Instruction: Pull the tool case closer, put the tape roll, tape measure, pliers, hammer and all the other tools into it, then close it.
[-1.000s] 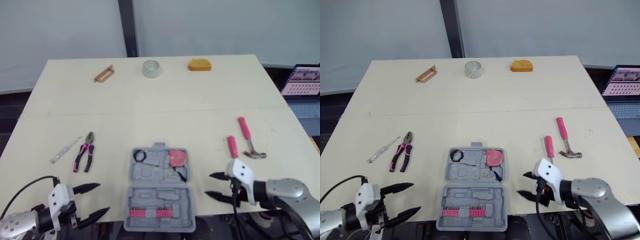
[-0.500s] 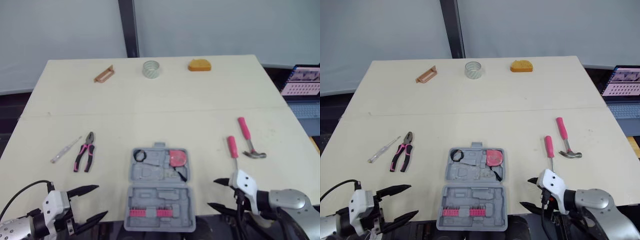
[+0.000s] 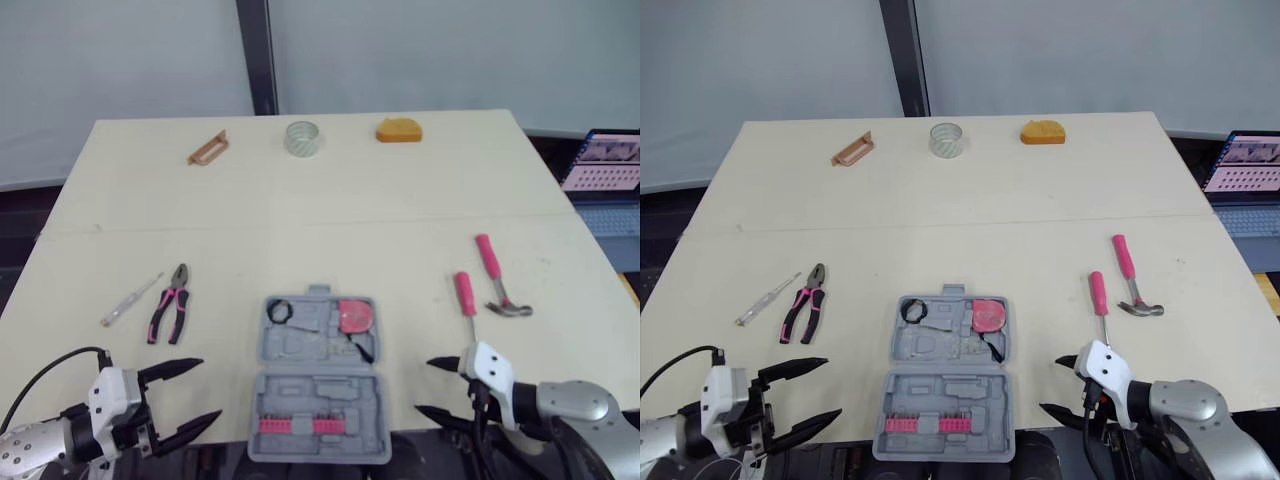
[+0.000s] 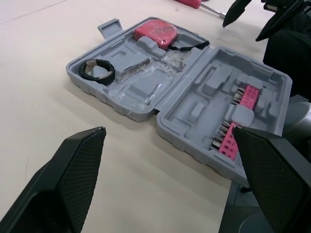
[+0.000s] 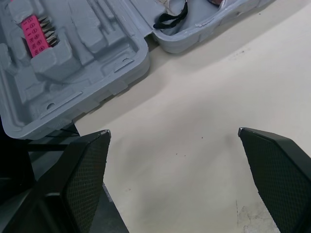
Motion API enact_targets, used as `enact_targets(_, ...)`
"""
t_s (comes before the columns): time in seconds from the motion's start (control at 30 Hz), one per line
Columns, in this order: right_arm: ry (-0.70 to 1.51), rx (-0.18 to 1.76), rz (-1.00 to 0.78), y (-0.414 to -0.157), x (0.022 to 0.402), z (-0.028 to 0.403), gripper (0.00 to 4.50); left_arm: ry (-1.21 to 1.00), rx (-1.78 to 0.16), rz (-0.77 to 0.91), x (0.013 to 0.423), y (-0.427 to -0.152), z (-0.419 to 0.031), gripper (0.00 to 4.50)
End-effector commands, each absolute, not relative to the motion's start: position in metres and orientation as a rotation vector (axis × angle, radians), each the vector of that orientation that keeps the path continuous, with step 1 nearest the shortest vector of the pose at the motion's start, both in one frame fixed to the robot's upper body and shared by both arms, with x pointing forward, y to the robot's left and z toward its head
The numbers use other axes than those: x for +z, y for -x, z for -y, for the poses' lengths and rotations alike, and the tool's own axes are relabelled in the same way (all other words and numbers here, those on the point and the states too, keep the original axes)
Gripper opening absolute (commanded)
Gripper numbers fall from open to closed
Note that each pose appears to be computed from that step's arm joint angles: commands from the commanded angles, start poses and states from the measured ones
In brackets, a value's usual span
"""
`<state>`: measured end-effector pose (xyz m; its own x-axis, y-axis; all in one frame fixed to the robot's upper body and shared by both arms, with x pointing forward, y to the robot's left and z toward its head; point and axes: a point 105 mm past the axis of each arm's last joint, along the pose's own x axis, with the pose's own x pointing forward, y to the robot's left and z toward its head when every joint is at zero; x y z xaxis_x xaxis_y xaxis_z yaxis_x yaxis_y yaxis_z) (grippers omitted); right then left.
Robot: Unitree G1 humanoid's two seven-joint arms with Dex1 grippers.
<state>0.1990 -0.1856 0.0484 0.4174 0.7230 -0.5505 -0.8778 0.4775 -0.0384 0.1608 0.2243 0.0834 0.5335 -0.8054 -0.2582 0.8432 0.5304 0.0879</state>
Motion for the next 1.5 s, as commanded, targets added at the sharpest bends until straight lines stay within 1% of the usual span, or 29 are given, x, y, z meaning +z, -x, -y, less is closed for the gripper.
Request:
enact_targets(0.03,0.341,1.037,-0.461,-0.199,0.055,0.179,4.46,-0.216,-1.012,-0.172,0.087,-0.16,-0.22,4.5)
enact_targets(0.13,0.335,1.023,-0.441,-0.202,0.058,0.179,4.46,-0.215,-1.006,-0.155,0.089,-0.163,-0.218,4.5)
enact_targets(0.23,0.307,0.971,-0.382,-0.209,0.068,0.177,4.46,-0.159,-0.921,-0.098,0.101,-0.178,-0.215,4.5)
enact_targets(0.37,0.342,0.983,-0.292,-0.21,0.085,0.176,4.46,-0.09,-0.826,-0.091,0.107,-0.185,-0.213,4.5)
enact_targets(0.43,0.359,1.02,-0.258,-0.208,0.094,0.174,4.46,-0.061,-0.74,-0.129,0.104,-0.184,-0.215,4.5)
enact_targets(0.57,0.371,1.132,-0.095,-0.203,0.113,0.165,4.46,0.025,-0.539,-0.139,0.113,-0.185,-0.218,4.5)
enact_targets(0.67,0.374,1.171,-0.055,-0.2,0.117,0.163,4.46,0.067,-0.448,-0.18,0.111,-0.177,-0.216,4.5)
enact_targets(0.77,0.377,1.19,-0.029,-0.2,0.119,0.163,4.46,0.019,-0.278,-0.27,0.1,-0.168,-0.226,4.5)
enact_targets(0.9,0.382,1.194,-0.031,-0.206,0.118,0.163,4.46,0.008,-0.254,-0.275,0.097,-0.161,-0.222,4.5)
enact_targets(1.13,0.395,1.187,-0.032,-0.219,0.12,0.164,4.46,-0.011,-0.225,-0.264,0.095,-0.162,-0.229,4.5)
enact_targets(1.2,0.395,1.184,-0.031,-0.22,0.12,0.164,4.46,-0.053,-0.176,-0.271,0.094,-0.165,-0.239,4.5)
enact_targets(1.27,0.395,1.178,-0.032,-0.222,0.121,0.164,4.46,-0.091,-0.073,-0.254,0.1,-0.178,-0.261,4.5)
enact_targets(1.33,0.395,1.176,-0.031,-0.223,0.122,0.164,4.46,-0.101,-0.026,-0.223,0.111,-0.191,-0.273,4.5)
enact_targets(1.43,0.396,1.18,-0.012,-0.225,0.13,0.163,4.46,-0.128,-0.026,-0.211,0.125,-0.215,-0.283,4.5)
enact_targets(1.5,0.395,1.179,0.008,-0.227,0.136,0.16,4.46,-0.134,-0.038,-0.239,0.125,-0.227,-0.286,4.5)
